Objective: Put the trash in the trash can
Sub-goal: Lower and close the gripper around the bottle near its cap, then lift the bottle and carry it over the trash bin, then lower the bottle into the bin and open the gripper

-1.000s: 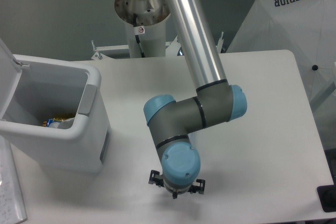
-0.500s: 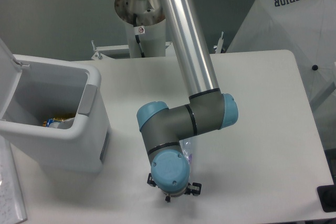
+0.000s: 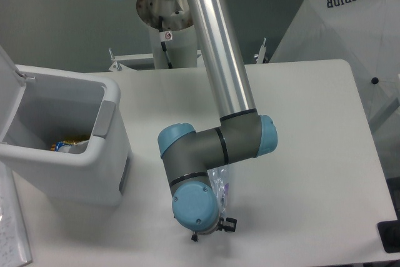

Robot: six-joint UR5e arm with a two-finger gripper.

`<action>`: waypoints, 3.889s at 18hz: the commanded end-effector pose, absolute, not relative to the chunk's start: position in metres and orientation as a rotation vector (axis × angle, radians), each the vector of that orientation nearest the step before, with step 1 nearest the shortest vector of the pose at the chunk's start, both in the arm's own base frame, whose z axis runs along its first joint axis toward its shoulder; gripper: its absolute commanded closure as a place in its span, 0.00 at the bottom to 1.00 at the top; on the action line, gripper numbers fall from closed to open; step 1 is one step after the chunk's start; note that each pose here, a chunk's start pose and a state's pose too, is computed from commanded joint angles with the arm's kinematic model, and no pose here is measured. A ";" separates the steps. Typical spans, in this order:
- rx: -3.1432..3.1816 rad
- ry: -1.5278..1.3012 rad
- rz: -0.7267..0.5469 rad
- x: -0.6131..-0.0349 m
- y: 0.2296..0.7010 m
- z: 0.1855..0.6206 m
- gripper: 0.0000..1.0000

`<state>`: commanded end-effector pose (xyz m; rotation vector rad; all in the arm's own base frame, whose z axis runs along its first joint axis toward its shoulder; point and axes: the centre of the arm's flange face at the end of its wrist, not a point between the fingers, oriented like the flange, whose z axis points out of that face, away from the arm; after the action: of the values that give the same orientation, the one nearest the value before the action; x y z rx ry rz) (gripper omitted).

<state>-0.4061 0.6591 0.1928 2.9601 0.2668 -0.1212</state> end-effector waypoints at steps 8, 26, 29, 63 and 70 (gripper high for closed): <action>3.003 0.277 -0.157 -0.404 0.657 0.232 0.95; 3.860 0.134 0.099 -0.365 0.617 0.540 0.98; 4.024 0.048 0.376 -0.360 0.598 0.584 1.00; 4.083 -1.047 1.095 -0.218 0.528 0.551 0.51; 4.160 -0.954 0.977 -0.251 0.515 0.565 0.00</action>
<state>-0.2510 0.5154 0.5653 4.1595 -0.9536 0.9771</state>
